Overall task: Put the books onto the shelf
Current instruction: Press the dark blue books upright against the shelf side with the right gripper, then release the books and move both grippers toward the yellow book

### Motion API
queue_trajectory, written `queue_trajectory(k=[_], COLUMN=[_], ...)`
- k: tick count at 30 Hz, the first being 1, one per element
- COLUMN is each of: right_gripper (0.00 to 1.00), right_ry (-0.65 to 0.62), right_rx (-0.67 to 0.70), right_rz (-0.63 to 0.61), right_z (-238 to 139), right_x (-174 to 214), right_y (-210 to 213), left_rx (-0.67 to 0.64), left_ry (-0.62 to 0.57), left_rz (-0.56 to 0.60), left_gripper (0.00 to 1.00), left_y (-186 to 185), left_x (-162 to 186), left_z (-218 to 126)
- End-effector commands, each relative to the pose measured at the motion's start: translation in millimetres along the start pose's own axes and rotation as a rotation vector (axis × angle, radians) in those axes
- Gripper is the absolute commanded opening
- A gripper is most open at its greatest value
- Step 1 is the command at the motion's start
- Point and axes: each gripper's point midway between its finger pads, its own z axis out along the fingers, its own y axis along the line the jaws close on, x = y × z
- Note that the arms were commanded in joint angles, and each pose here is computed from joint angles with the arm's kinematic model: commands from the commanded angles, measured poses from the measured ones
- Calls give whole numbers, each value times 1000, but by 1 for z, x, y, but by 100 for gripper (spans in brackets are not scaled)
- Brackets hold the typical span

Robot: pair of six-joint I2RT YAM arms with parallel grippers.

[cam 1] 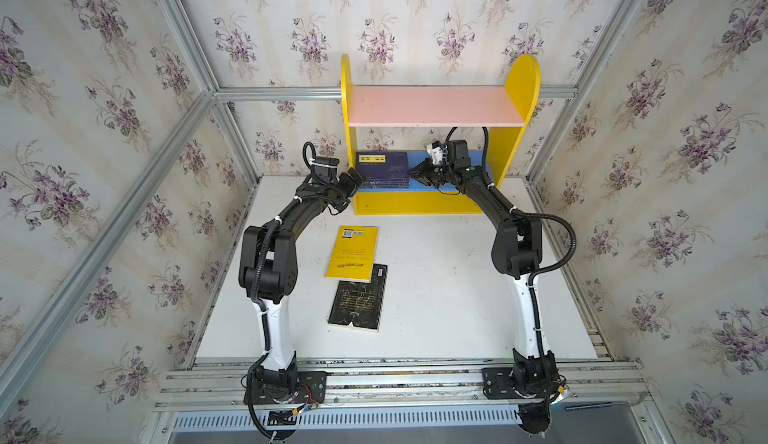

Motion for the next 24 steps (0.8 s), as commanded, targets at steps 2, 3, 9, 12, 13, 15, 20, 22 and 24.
queue_trajectory(k=[2,3,9,12,13,15,20,22,24], right_gripper=[16,17,32,40,42,45,50,53,55], right_ry=[-4,-5,-12,-30,-38,-52,-64,-64,-62], right_rx=[-43,-44,-21,3,17,45,89,114,141], right_rz=[-59,-61,-57,-74,-78,-90,-117,-134,-155], right_z=[-5,-4,-6,-13,-15,-21,-34,-39,-45], right_x=[-1,-1,-2,-5,-7,-9,-10,-8,-5], right_y=[27,28,27,30,30,31,36,39,43], left_rx=[30,33,55,76,83,99,117,124,130], left_ry=[-162,-162,-175,-183,-186,-189,-190,-187,-177], left_rz=[-11,-8,24,52,63,90,187,234,283], left_gripper=[99,99,99,99,99,99,99,99,99], left_y=[-16,-17,-28,-38,-41,-47,-53,-53,-51], left_x=[-37,-37,-38,-39,-39,-37,-25,-18,-9], left_z=[-14,-15,-27,-36,-40,-48,-74,-86,-97])
